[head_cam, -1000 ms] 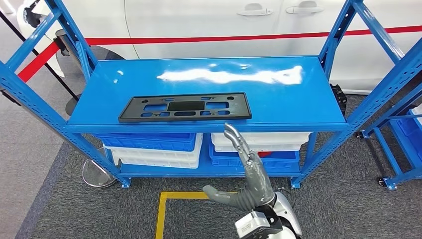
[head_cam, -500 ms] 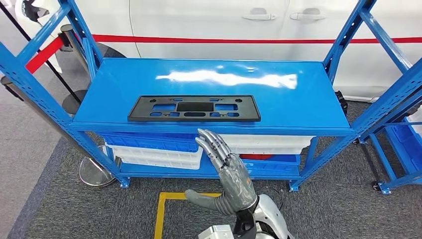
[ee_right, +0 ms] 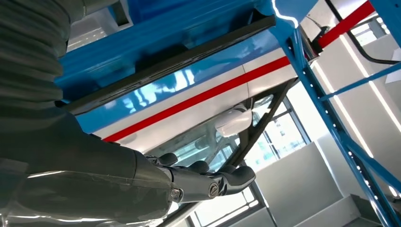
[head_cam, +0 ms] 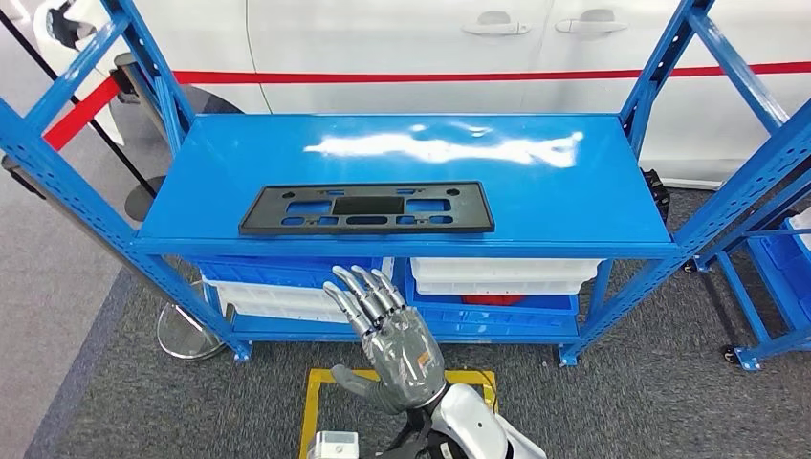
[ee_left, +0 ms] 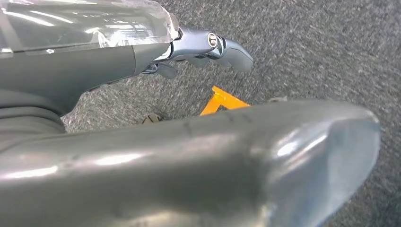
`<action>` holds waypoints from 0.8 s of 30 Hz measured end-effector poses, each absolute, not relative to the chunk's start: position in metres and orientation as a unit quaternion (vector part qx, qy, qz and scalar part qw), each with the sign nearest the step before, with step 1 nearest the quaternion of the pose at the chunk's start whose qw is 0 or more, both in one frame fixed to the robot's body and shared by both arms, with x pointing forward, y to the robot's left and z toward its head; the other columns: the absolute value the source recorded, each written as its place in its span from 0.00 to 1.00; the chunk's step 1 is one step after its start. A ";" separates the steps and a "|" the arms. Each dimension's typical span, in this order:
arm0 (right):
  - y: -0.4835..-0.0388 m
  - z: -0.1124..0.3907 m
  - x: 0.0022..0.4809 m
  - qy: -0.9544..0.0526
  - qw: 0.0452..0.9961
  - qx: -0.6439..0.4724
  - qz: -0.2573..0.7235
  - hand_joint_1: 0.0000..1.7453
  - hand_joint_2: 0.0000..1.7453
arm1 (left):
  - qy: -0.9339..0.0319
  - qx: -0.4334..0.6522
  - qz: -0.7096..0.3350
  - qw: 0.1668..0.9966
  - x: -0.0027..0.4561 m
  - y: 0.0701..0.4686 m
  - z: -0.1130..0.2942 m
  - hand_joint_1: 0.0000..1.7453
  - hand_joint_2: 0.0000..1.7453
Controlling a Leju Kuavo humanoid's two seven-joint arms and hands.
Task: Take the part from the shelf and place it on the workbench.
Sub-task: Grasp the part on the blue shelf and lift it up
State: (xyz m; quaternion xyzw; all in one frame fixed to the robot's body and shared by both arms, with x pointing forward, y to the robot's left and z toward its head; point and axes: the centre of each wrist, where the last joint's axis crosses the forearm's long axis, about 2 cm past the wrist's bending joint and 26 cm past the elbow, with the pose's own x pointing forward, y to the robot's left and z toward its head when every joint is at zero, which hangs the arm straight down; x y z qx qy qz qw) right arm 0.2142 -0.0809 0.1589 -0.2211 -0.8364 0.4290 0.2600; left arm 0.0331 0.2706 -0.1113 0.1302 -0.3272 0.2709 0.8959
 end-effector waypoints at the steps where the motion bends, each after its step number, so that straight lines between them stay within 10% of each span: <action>1: -0.078 0.156 0.214 -0.833 0.258 -0.228 0.434 0.00 1.00 | -0.327 0.130 0.269 0.896 0.033 0.271 -0.111 0.00 0.00; 24: -0.059 0.067 0.228 -0.720 0.178 -0.393 0.544 0.00 1.00 | -0.336 0.090 0.241 0.906 0.033 0.282 -0.112 0.00 0.00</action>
